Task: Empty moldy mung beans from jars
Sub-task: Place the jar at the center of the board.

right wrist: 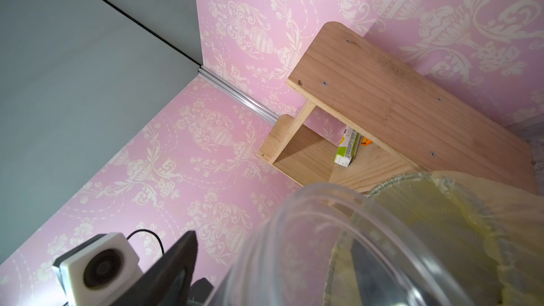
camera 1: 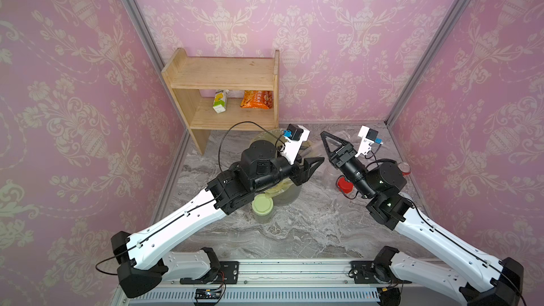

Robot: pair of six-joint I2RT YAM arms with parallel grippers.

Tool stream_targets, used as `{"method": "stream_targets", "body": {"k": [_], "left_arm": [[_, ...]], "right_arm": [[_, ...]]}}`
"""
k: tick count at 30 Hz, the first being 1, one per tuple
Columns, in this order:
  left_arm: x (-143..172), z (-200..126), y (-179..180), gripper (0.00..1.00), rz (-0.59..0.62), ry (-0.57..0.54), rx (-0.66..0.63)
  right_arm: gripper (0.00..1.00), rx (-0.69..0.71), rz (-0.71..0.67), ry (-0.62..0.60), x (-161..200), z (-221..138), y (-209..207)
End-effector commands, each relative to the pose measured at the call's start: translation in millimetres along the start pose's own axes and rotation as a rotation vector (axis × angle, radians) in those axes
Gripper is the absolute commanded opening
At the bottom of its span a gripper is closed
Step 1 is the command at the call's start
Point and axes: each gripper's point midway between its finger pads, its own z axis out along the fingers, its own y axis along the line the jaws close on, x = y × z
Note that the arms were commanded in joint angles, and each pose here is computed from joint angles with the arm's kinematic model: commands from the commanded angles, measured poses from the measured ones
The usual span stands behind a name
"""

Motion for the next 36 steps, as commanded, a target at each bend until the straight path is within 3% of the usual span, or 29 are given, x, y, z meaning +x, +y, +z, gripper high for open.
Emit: {"method": "stream_targets", "body": {"k": [1, 8, 13, 17, 22, 33, 36], "left_arm": [[-7, 1, -1, 0.36, 0.044, -0.026, -0.009], [-1, 9, 3, 0.47, 0.064, -0.009, -0.025], [2, 10, 8, 0.57, 0.077, -0.009, -0.048], [4, 13, 11, 0.73, 0.077, 0.013, -0.064], [10, 17, 14, 0.76, 0.076, 0.036, -0.079], [3, 1, 24, 0.92, 0.121, 0.047, -0.149], [1, -12, 30, 0.99, 0.141, 0.045, -0.193]], "right_arm": [[0.76, -0.044, 0.001, -0.026, -11, 2, 22], [0.54, 0.061, 0.019, 0.012, -2, 6, 1], [0.51, 0.114, 0.012, 0.029, -1, 6, -5], [0.47, 0.211, -0.016, 0.046, -2, 2, -15], [0.45, 0.272, -0.035, 0.057, -3, -2, -22], [0.43, 0.374, -0.237, 0.031, -30, -24, -26], [0.42, 0.411, -0.383, 0.06, -34, -32, -27]]}}
